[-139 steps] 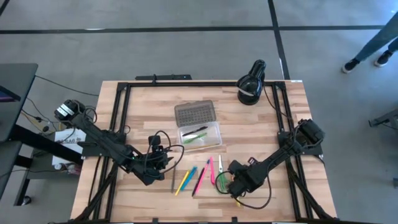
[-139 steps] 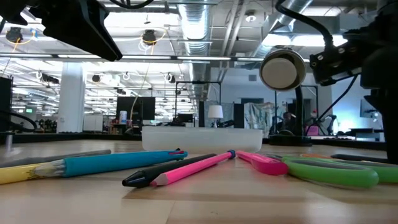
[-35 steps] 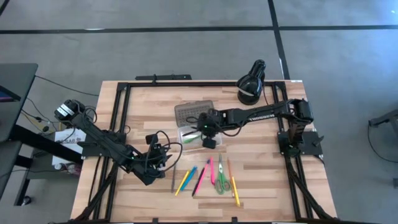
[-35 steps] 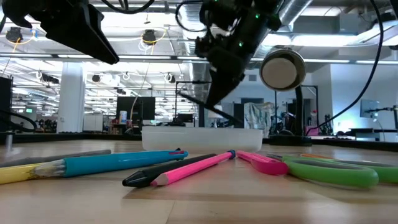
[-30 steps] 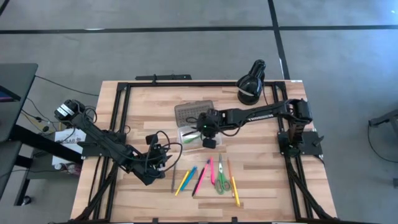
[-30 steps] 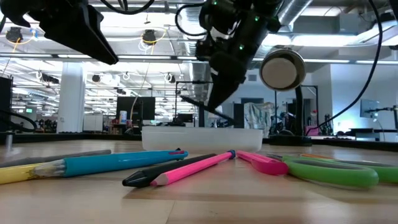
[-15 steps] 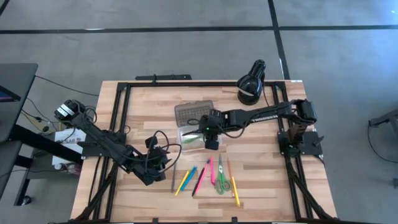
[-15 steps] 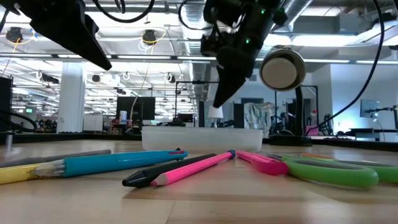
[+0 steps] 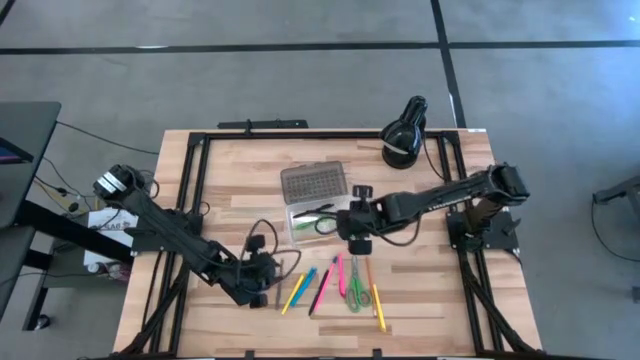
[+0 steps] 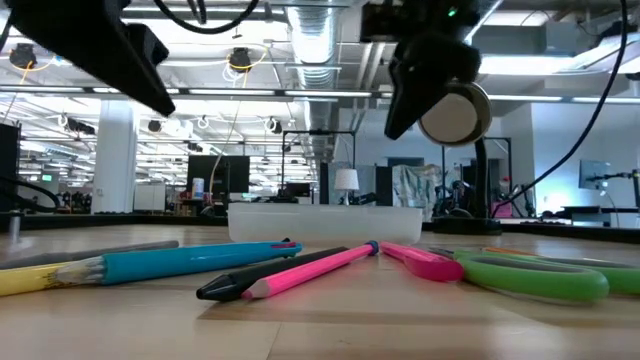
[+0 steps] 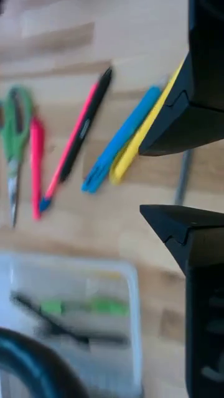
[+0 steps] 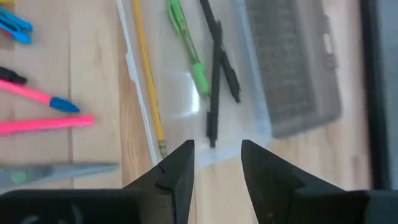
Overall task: Pick & place school supplies into a supply box
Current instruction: Put the gray pen into the transparent supply box
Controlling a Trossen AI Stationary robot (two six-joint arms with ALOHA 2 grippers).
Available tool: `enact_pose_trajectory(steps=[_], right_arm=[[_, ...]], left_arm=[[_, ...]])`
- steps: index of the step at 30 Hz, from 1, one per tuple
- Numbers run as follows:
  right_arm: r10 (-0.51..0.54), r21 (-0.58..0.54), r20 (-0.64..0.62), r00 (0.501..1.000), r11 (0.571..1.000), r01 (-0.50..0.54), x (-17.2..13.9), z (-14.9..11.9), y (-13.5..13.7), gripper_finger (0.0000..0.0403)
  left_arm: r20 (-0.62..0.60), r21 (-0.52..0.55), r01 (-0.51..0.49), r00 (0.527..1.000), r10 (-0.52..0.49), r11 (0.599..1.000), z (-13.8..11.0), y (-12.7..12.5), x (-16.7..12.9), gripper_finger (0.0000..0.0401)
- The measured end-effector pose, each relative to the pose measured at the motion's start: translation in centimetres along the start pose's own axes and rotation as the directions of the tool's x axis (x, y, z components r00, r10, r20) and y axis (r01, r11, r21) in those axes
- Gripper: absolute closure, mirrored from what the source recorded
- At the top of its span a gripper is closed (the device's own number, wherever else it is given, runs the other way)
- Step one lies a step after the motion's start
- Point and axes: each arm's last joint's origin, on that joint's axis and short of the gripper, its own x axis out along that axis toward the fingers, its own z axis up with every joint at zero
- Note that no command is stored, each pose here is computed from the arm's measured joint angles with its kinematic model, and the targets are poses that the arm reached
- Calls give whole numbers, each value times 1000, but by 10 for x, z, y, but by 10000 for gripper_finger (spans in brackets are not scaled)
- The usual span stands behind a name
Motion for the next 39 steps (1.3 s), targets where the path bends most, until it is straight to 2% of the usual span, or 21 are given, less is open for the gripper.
enact_pose_trajectory(steps=[5, 12, 17, 20, 26, 39], right_arm=[[-61, -1, 0, 998, 998, 61, -21, -9, 14, 278], [-108, 38, 74, 991, 994, 105, -52, -18, 28, 278], [-123, 60, 131, 984, 991, 116, -70, -23, 36, 278], [-140, 64, 154, 978, 989, 132, -76, -25, 41, 278], [-138, 51, 161, 977, 990, 131, -79, -28, 50, 278], [-158, 65, 135, 978, 986, 151, -80, -33, 51, 278]], left_arm=[[-66, 100, 4, 998, 2, 995, -13, -10, 27, 268], [-107, 201, -24, 993, 46, 979, -25, -14, 51, 268], [-163, 192, 17, 986, 15, 981, -28, -12, 61, 268], [-151, 185, 32, 989, -4, 982, -25, -12, 62, 268], [-199, 190, 111, 977, -73, 975, -25, -10, 69, 268], [-310, 106, 172, 942, -132, 979, -26, 2, 81, 268]])
